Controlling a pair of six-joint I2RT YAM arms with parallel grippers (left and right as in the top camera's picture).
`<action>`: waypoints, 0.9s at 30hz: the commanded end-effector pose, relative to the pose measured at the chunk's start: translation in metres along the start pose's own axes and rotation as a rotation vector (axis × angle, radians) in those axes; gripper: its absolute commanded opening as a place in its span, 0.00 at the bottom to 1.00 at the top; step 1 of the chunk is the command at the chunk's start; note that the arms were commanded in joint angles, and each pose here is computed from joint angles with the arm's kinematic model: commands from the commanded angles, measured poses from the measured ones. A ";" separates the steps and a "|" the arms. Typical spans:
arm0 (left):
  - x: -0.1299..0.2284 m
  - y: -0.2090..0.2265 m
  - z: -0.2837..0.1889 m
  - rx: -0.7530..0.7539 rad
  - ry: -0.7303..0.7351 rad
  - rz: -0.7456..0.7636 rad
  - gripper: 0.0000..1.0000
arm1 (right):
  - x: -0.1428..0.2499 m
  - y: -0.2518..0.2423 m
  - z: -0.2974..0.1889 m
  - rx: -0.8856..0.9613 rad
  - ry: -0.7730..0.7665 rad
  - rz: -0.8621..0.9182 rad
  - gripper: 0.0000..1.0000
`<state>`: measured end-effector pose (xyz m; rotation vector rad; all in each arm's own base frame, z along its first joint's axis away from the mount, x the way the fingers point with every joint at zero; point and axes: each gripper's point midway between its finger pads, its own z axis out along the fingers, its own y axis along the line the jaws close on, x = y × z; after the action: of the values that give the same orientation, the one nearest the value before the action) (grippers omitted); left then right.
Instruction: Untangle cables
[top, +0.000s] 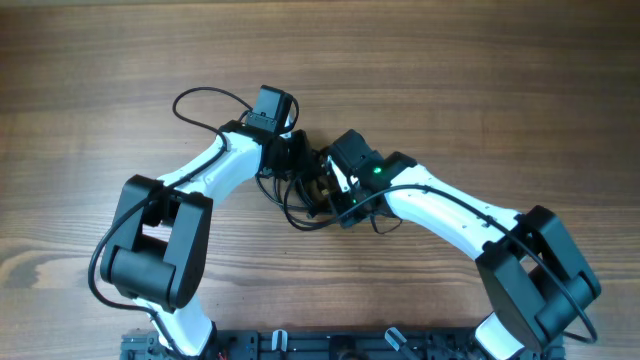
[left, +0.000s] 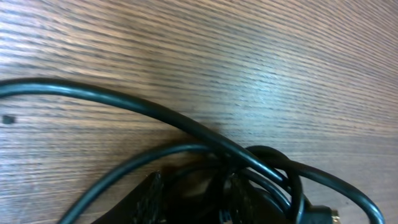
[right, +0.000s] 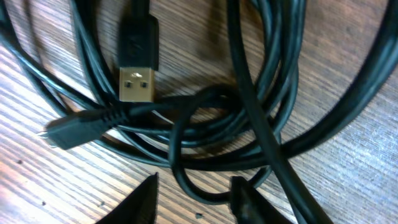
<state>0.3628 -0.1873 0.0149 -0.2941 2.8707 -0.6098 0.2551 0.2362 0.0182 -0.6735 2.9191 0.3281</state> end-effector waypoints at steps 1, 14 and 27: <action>0.004 -0.008 -0.003 0.059 0.036 -0.013 0.39 | 0.007 -0.007 0.009 0.033 0.024 0.001 0.27; 0.012 -0.026 -0.020 0.073 0.022 0.096 0.49 | 0.002 -0.006 0.009 0.028 0.004 -0.005 0.18; 0.020 -0.001 -0.016 -0.100 0.017 0.250 0.56 | 0.002 -0.006 0.009 0.028 0.004 -0.013 0.18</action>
<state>0.3389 -0.1946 0.0268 -0.1115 2.9143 -0.5208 0.2575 0.2362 0.0163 -0.6739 2.9050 0.3214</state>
